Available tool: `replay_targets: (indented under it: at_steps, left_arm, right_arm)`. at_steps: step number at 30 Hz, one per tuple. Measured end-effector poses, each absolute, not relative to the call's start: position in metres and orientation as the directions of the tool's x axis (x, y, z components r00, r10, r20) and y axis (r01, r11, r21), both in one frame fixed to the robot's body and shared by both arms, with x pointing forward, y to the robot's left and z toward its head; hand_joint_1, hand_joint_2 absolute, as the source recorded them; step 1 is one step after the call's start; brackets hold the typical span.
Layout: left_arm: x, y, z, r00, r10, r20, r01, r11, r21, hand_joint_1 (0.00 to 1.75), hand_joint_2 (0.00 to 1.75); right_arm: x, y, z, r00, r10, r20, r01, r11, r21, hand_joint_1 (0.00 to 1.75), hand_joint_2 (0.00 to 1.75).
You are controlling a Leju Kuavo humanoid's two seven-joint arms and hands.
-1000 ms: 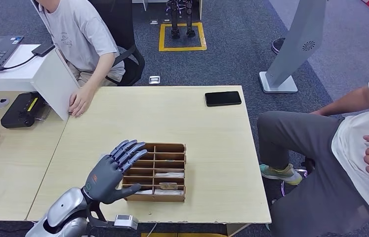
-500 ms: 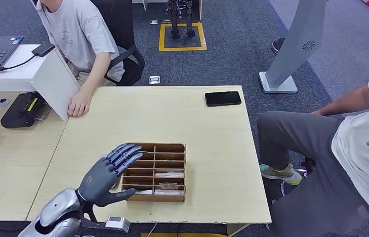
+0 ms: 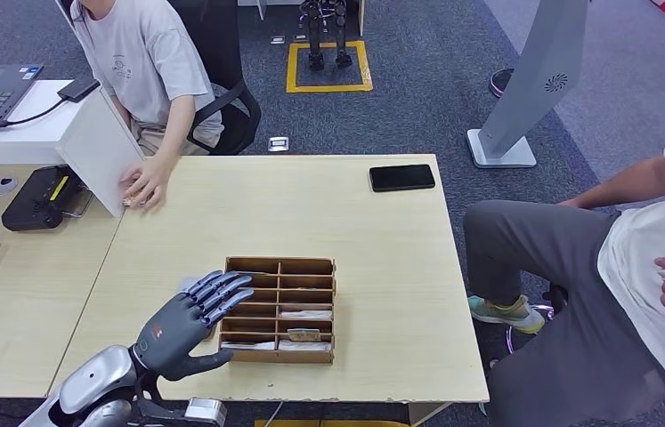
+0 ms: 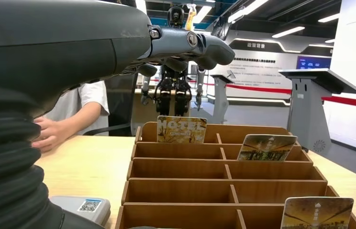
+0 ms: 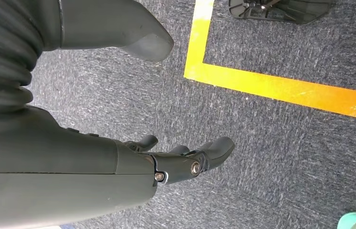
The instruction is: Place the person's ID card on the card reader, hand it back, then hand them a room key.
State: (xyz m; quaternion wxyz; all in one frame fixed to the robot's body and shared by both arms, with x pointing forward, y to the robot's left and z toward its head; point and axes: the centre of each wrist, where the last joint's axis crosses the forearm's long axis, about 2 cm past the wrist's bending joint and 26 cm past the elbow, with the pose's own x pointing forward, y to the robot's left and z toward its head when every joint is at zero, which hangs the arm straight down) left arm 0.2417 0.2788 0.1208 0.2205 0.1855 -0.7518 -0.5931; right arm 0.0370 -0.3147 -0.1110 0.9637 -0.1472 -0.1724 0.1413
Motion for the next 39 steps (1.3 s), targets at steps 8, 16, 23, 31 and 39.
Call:
replay_targets:
  at_steps: [8,16,23,31,39]
  left_arm:
    - [0.242,0.28,0.121,-0.833,-0.545,0.097,-0.02,0.206,0.978,0.0,1.75]
    - [0.246,0.277,0.12,-0.835,-0.541,0.096,-0.006,0.183,0.983,0.0,1.75]
    - [0.248,0.275,0.116,-0.84,-0.534,0.099,0.013,0.162,0.987,0.0,1.75]
    - [0.249,0.273,0.11,-0.84,-0.53,0.111,0.041,0.142,0.989,0.0,1.75]
    - [0.249,0.272,0.106,-0.838,-0.533,0.115,0.055,0.128,0.99,0.0,1.75]
  right_arm:
    - [0.037,-0.315,-0.111,0.901,0.323,0.291,-0.222,0.917,-0.333,0.0,1.75]
    - [0.037,-0.315,-0.111,0.9,0.325,0.291,-0.224,0.916,-0.333,0.0,1.75]
    - [0.037,-0.315,-0.111,0.899,0.328,0.29,-0.227,0.916,-0.332,0.0,1.75]
    - [0.037,-0.315,-0.111,0.898,0.33,0.29,-0.229,0.915,-0.331,0.0,1.75]
    - [0.037,-0.315,-0.111,0.898,0.33,0.29,-0.229,0.915,-0.331,0.0,1.75]
